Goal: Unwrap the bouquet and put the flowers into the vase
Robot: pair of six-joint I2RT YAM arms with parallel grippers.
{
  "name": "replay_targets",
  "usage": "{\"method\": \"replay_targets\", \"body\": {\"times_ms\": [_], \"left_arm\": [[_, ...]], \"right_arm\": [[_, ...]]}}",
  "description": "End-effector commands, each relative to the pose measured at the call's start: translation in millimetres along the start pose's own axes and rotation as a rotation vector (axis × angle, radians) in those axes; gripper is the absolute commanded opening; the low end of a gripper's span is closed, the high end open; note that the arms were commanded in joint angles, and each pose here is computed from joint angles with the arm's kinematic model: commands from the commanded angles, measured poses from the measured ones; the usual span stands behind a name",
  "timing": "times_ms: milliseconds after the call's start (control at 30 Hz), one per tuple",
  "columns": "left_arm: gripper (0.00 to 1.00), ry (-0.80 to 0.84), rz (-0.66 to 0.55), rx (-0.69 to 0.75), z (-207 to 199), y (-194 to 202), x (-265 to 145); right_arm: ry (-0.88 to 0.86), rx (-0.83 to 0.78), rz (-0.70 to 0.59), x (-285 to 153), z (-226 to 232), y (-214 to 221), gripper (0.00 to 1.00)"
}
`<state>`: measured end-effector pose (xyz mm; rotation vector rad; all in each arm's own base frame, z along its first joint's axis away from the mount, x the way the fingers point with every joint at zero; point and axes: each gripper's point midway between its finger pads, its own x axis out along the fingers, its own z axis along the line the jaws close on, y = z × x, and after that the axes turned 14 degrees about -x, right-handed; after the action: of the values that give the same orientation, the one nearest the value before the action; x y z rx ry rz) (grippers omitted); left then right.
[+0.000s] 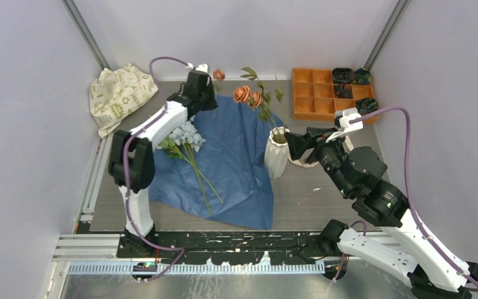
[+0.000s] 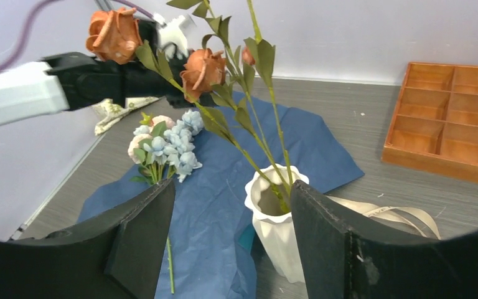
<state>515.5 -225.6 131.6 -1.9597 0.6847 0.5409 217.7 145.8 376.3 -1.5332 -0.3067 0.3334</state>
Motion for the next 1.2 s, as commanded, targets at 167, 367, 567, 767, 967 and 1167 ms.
{"method": "replay_targets", "body": {"times_ms": [167,367,567,767,967,1167], "left_arm": [[0.00,0.204,-0.233,-0.078,-28.8,-47.7,-148.2],[0.00,0.351,-0.320,-0.053,-33.8,-45.1,-233.5],[0.00,0.537,-0.398,0.003,-30.2,-21.1,-317.4],[0.00,0.743,-0.381,0.057,-25.7,25.7,-376.4],[0.01,0.927,-0.273,0.117,-28.8,69.8,-424.6],[0.01,0.961,-0.269,0.122,-13.2,92.9,-447.6]], "right_arm": [[-0.225,0.058,-0.048,-5.2,42.6,-37.4,0.74],[-0.458,0.101,0.000,9.4,101.0,-48.2,0.73],[-0.670,0.116,0.025,18.8,169.0,-51.7,0.73],[-0.787,0.202,0.092,37.8,225.3,-32.1,0.72],[-0.762,0.274,0.062,56.7,236.1,-33.1,0.65],[-0.737,0.263,0.023,63.3,235.2,-45.8,0.63]]}}
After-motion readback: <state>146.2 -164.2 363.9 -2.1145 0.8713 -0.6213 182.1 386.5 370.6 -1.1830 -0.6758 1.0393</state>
